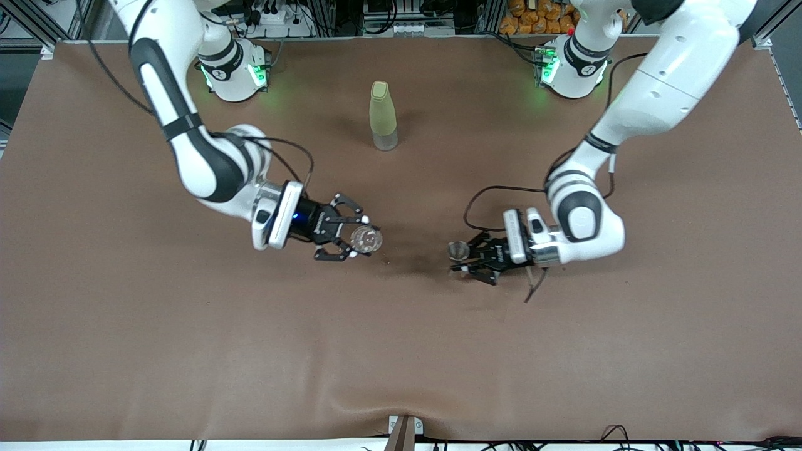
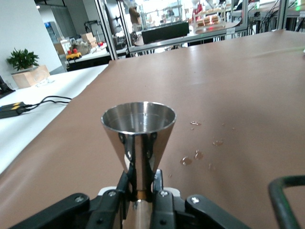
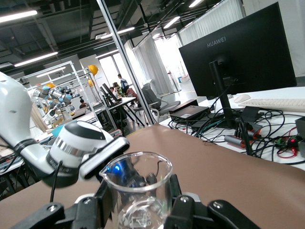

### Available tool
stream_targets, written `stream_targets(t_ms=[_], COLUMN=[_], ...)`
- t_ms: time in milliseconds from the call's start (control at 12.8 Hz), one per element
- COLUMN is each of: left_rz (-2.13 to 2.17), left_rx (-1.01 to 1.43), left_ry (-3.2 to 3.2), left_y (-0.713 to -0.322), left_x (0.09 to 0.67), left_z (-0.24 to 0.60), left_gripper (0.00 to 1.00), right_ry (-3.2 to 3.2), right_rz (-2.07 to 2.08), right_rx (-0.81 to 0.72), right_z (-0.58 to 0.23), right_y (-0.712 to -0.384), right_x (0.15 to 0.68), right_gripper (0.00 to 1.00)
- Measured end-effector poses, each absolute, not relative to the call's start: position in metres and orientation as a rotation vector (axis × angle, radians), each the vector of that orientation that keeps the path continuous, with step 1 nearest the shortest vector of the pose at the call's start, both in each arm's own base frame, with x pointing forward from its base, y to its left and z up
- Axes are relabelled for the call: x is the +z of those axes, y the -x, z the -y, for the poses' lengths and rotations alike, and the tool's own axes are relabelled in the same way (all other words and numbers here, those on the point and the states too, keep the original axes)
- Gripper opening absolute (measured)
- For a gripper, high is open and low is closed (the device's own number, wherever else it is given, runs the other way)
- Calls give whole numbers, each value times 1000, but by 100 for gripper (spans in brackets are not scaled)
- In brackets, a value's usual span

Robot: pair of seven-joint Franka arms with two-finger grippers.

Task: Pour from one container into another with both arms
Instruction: 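Bring the beaker above the jigger cup with the right gripper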

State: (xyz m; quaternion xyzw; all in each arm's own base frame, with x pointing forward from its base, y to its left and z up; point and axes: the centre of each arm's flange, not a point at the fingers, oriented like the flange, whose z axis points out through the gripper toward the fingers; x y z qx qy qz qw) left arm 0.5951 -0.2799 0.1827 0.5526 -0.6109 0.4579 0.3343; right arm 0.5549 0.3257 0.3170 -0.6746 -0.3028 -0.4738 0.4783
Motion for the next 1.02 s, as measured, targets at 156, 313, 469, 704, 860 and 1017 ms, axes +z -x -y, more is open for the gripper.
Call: stream_targets(t_ms=[156, 313, 469, 704, 860, 1017], left_rz=[1612, 1612, 1608, 1588, 1533, 1519], left_rx=[1179, 1183, 1194, 1210, 1228, 1265], left_ry=[-1470, -1477, -1475, -1499, -1532, -1533], left_y=[-581, -578, -579, -587, -590, -589], left_x=[180, 178, 178, 178, 177, 176], left_z=[319, 345, 357, 348, 344, 344], left_gripper=[21, 21, 21, 21, 21, 21], right_ry=[1652, 1681, 1701, 1708, 1731, 1752], right_rz=[637, 601, 564, 472, 421, 396], right_rx=[-1156, -1141, -1139, -1128, -1084, -1051], right_z=[-352, -366, -367, -369, -379, -392], right_y=[-538, -526, -524, -520, -510, -499], right_x=[317, 314, 312, 308, 305, 305], right_gripper=[50, 50, 50, 50, 50, 50])
